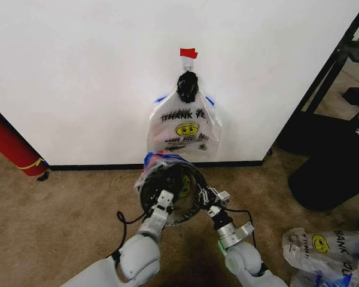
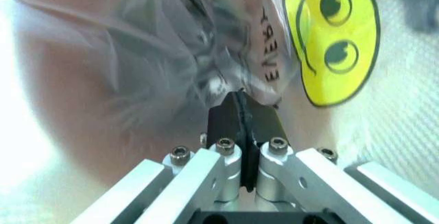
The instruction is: Pick up the garbage bag from the wall and place it over the trash bin.
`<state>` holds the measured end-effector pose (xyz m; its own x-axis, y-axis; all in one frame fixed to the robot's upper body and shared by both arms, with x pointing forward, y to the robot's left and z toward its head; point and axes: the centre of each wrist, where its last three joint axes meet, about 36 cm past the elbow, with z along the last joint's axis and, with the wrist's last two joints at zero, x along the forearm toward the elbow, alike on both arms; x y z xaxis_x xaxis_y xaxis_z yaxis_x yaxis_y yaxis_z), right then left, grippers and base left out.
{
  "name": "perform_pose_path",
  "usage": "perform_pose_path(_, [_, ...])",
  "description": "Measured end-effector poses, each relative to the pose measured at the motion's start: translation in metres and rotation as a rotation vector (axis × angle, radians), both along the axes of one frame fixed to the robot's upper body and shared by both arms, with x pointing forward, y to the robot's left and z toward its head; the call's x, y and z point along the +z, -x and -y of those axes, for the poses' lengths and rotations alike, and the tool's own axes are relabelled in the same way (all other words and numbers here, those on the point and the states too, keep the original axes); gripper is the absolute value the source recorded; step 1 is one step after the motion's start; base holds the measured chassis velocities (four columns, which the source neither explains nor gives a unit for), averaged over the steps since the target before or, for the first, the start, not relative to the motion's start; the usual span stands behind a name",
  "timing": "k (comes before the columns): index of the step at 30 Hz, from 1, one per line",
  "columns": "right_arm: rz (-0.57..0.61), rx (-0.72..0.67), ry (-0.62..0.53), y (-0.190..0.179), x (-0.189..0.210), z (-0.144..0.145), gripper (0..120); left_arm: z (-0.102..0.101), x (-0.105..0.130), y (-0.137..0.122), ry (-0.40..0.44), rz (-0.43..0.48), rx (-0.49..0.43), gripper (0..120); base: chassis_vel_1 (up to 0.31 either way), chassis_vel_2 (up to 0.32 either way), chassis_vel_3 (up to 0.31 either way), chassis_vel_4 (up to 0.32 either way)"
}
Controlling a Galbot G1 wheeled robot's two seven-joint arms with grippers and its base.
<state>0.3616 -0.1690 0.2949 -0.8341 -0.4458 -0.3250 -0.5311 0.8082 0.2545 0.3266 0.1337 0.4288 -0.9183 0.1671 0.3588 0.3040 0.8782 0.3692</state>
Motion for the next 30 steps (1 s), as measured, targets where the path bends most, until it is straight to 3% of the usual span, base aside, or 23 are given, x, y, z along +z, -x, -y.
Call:
perform_pose_path(12, [0.182, 0.023, 0.148, -0.002, 0.000, -0.013, 0, 0.009, -0.009, -0.010, -0.081, -0.074, 0.005, 0, 0.000, 0.000, 0.000, 0.000])
perform_pose_path(21, [0.208, 0.023, 0.173, 0.005, -0.001, -0.018, 0, 0.022, -0.026, -0.028, -0.158, -0.054, 0.039, 0, 0.000, 0.000, 0.000, 0.000])
perform_pose_path(30, [0.198, 0.024, 0.142, 0.007, 0.003, -0.022, 0, 0.030, -0.036, -0.057, -0.172, -0.017, 0.067, 0, 0.000, 0.000, 0.000, 0.000])
